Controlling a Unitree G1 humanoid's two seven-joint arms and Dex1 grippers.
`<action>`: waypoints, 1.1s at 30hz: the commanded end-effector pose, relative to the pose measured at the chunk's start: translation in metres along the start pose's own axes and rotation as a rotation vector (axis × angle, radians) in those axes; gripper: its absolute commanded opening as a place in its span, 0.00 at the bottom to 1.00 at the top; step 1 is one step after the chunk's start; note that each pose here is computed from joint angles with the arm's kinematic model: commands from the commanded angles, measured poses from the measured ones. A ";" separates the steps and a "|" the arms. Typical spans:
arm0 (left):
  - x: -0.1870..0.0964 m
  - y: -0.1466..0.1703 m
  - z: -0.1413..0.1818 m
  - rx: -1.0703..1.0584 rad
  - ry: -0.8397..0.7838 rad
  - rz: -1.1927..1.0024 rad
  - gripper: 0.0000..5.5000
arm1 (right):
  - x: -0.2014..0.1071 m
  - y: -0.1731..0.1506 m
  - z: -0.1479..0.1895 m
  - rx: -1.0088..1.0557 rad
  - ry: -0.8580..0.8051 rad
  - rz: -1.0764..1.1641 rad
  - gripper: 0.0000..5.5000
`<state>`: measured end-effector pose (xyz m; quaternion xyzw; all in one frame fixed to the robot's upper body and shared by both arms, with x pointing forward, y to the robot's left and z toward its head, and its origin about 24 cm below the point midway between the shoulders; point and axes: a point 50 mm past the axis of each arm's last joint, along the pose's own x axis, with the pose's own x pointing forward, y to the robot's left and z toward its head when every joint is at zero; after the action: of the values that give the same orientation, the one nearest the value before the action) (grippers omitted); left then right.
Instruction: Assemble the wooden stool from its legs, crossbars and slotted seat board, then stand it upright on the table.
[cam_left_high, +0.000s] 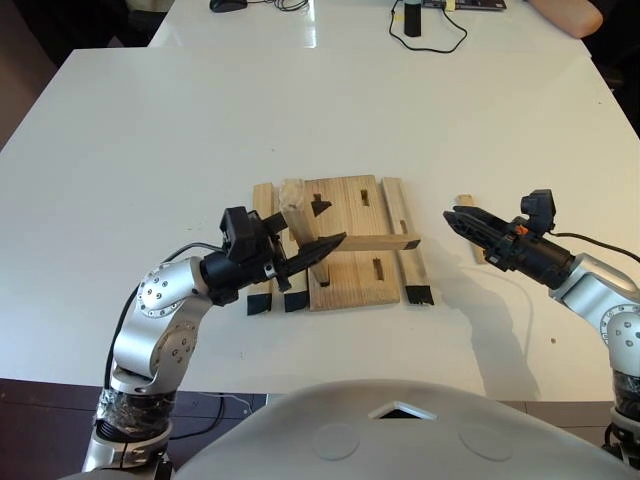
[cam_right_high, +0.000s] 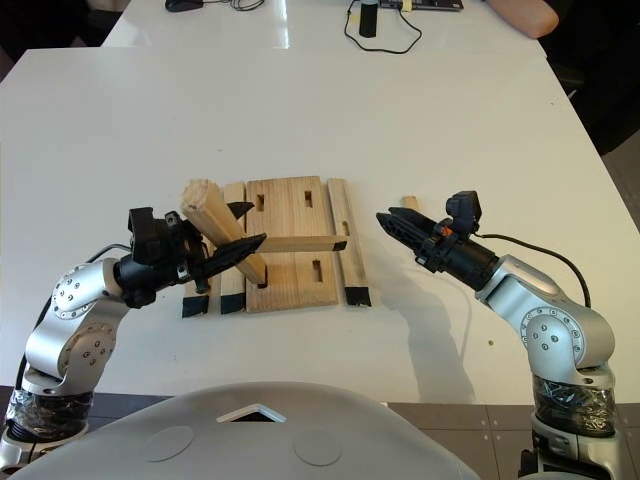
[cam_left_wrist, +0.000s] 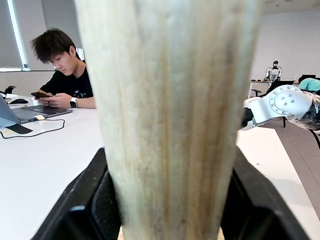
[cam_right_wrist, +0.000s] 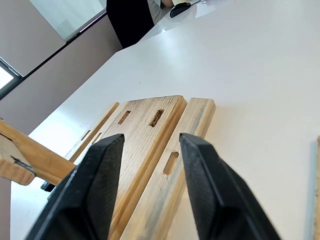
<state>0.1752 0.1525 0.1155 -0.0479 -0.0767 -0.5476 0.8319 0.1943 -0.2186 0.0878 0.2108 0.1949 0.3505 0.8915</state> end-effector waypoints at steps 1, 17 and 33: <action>-0.009 0.002 -0.017 -0.034 0.109 0.011 0.40 | 0.000 -0.002 0.001 -0.008 0.010 -0.015 0.37; -0.029 -0.003 -0.048 -0.036 0.318 0.016 0.40 | 0.001 0.000 -0.011 0.025 -0.020 -0.052 0.37; 0.008 0.039 -0.002 0.113 0.491 -0.218 0.39 | 0.010 0.003 -0.022 0.053 -0.059 -0.082 0.37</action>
<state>0.2069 0.1528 0.1196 0.1152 0.0331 -0.6169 0.7779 0.1887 -0.2083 0.0713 0.2405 0.1881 0.3068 0.9015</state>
